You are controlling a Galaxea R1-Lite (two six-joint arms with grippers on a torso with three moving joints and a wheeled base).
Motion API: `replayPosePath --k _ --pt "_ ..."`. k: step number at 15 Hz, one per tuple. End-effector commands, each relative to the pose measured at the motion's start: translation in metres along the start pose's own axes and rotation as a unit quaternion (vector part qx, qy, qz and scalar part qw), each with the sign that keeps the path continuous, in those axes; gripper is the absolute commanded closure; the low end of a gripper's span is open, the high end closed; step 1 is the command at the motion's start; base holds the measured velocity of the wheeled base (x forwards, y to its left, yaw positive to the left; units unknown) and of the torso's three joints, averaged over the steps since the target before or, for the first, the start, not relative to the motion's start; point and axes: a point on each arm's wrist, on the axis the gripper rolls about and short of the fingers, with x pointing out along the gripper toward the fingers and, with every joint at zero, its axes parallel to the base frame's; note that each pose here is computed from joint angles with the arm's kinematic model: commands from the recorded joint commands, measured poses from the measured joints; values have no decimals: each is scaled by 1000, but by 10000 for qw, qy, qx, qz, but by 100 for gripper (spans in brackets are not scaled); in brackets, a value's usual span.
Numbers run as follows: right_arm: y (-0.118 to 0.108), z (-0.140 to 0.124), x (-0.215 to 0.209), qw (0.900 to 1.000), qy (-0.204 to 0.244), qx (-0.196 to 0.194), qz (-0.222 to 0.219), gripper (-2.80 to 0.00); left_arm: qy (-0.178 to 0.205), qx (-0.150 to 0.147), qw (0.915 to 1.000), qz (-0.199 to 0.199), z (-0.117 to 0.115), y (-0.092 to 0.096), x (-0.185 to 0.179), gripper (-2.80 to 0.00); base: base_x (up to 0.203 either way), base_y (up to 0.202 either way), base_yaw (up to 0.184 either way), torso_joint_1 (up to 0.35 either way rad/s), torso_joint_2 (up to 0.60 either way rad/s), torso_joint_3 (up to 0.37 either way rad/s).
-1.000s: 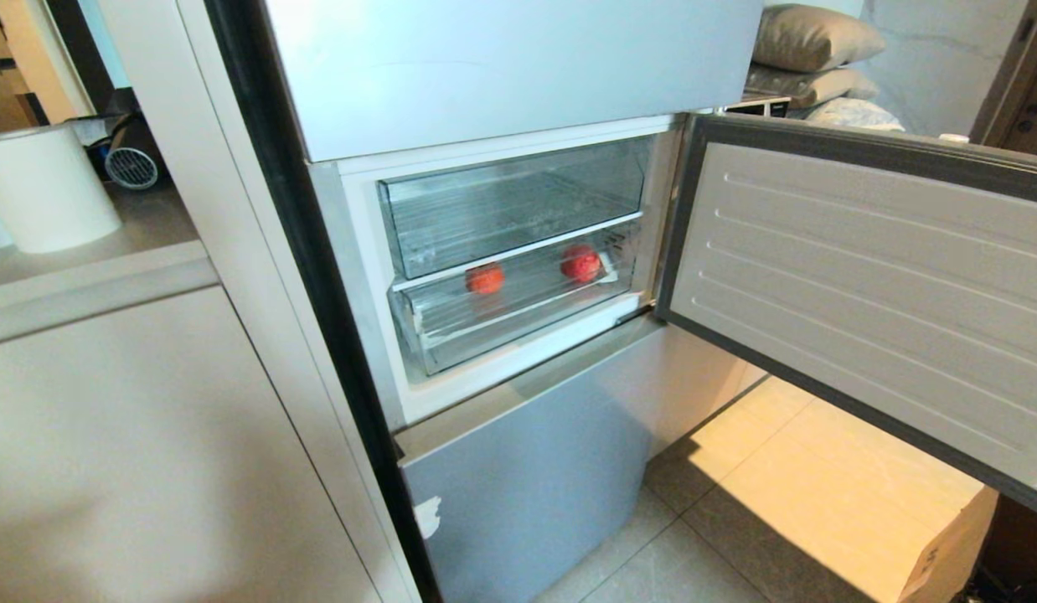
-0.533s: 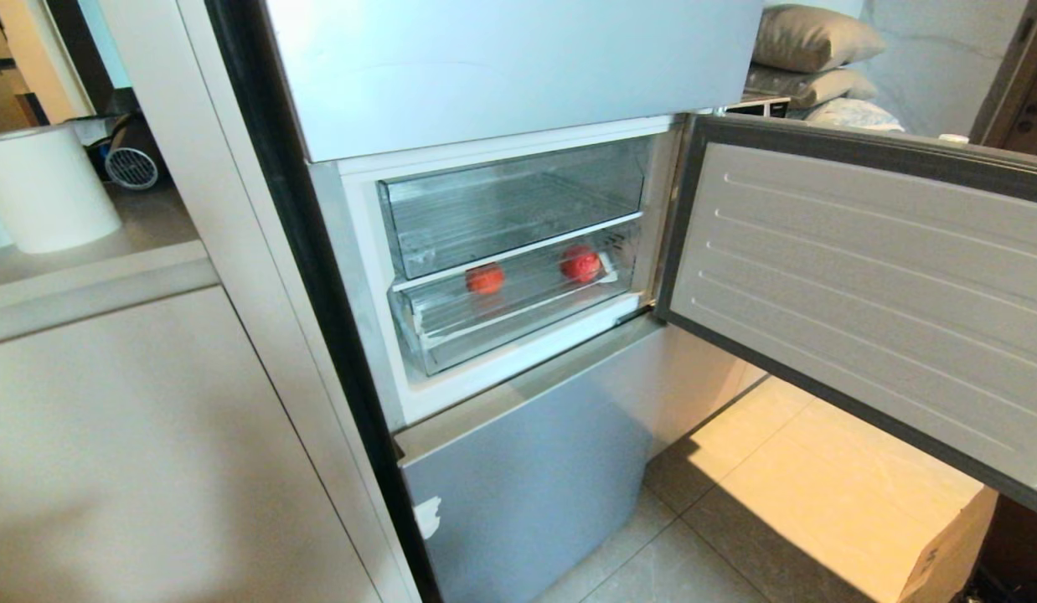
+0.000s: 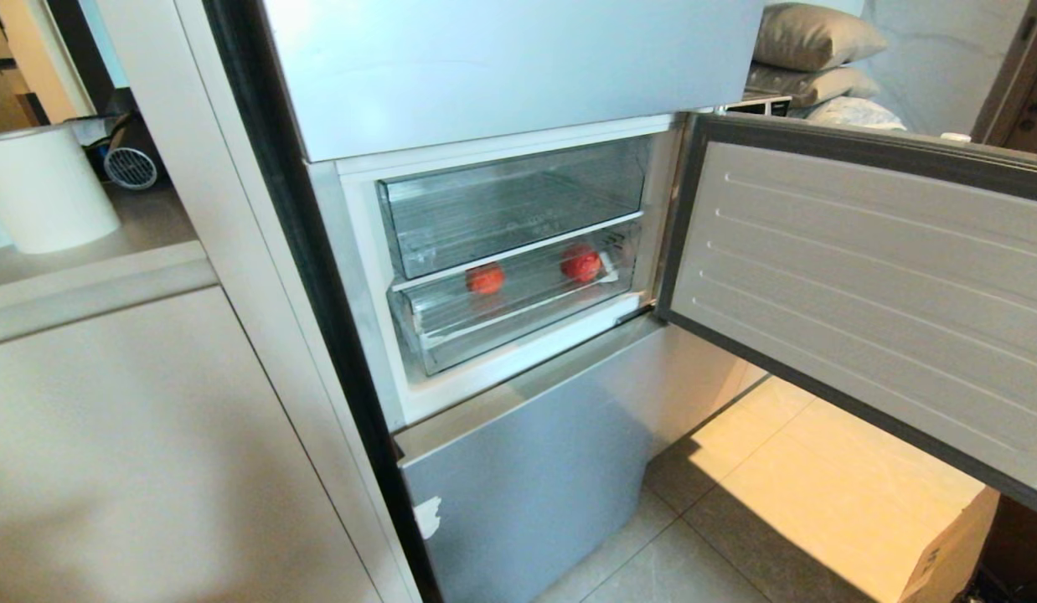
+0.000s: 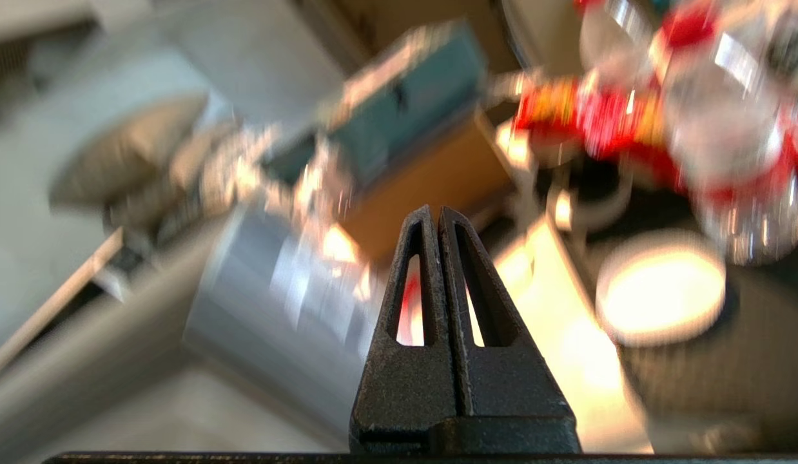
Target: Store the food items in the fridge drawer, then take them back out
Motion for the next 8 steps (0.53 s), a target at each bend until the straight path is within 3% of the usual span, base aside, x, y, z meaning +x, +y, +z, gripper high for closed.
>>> replayPosePath --k 1,4,6,8 --pt "-26 6 35 9996 26 192 -219 0 2 1 10000 11 0 0 0 0 0 0 0 0 0 0" --pt "-45 4 63 9967 524 627 4 0 2 1 10000 5 0 0 0 0 0 0 0 0 0 0" --pt "-51 2 77 9862 1067 1221 344 0 2 1 10000 5 0 0 0 0 0 0 0 0 0 0" --pt "-59 -5 94 9692 1678 1745 447 0 2 1 10000 5 0 0 0 0 0 0 0 0 0 0"
